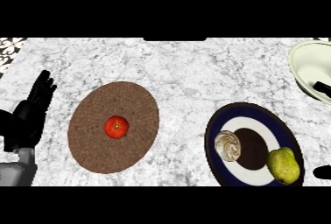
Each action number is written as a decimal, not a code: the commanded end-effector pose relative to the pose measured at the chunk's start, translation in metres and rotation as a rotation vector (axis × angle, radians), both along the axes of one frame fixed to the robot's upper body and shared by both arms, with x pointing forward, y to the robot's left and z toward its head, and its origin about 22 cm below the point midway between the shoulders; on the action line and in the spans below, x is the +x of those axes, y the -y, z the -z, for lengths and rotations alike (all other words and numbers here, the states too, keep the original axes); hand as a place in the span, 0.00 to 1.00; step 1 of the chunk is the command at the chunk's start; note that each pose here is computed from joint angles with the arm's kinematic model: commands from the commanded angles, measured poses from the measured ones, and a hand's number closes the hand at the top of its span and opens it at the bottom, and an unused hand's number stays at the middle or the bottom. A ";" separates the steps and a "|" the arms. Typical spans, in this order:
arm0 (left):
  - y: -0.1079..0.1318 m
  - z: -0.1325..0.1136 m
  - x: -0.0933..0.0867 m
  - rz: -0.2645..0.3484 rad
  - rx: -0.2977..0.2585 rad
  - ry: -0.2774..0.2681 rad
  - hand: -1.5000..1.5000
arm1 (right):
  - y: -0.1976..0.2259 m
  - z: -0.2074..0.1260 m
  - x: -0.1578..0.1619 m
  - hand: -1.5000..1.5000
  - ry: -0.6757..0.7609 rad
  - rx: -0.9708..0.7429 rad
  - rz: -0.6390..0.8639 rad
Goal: Pick the cupcake from the plate and place it in the bowl
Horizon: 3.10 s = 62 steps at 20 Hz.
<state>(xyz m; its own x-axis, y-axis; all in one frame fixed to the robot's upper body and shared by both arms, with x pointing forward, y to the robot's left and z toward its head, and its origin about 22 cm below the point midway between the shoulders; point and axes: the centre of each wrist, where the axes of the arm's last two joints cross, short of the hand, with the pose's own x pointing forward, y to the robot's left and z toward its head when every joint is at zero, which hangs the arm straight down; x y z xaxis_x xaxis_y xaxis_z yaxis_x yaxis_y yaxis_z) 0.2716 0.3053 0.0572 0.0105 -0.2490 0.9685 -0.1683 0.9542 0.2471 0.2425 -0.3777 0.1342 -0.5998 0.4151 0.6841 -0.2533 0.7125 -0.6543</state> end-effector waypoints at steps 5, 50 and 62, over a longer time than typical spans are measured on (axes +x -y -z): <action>0.005 0.001 0.002 0.018 0.001 0.001 0.50 | -0.029 -0.064 0.017 0.00 -0.047 -0.370 -0.050; 0.005 -0.003 0.001 -0.008 -0.001 0.001 0.50 | -0.160 0.063 0.032 0.00 -0.190 -0.863 -0.144; -0.008 -0.005 0.000 0.006 0.015 -0.003 0.50 | -0.183 0.102 0.050 1.00 -0.273 -0.871 -0.199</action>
<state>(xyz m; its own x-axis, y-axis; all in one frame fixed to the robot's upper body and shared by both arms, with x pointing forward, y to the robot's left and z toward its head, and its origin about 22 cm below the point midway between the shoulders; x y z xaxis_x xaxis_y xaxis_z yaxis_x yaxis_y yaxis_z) 0.2765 0.3087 0.0545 0.0088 -0.2543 0.9671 -0.1616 0.9541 0.2523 0.2865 -0.2038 0.0463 -0.5811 0.7615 0.2872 -0.4904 -0.0460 -0.8703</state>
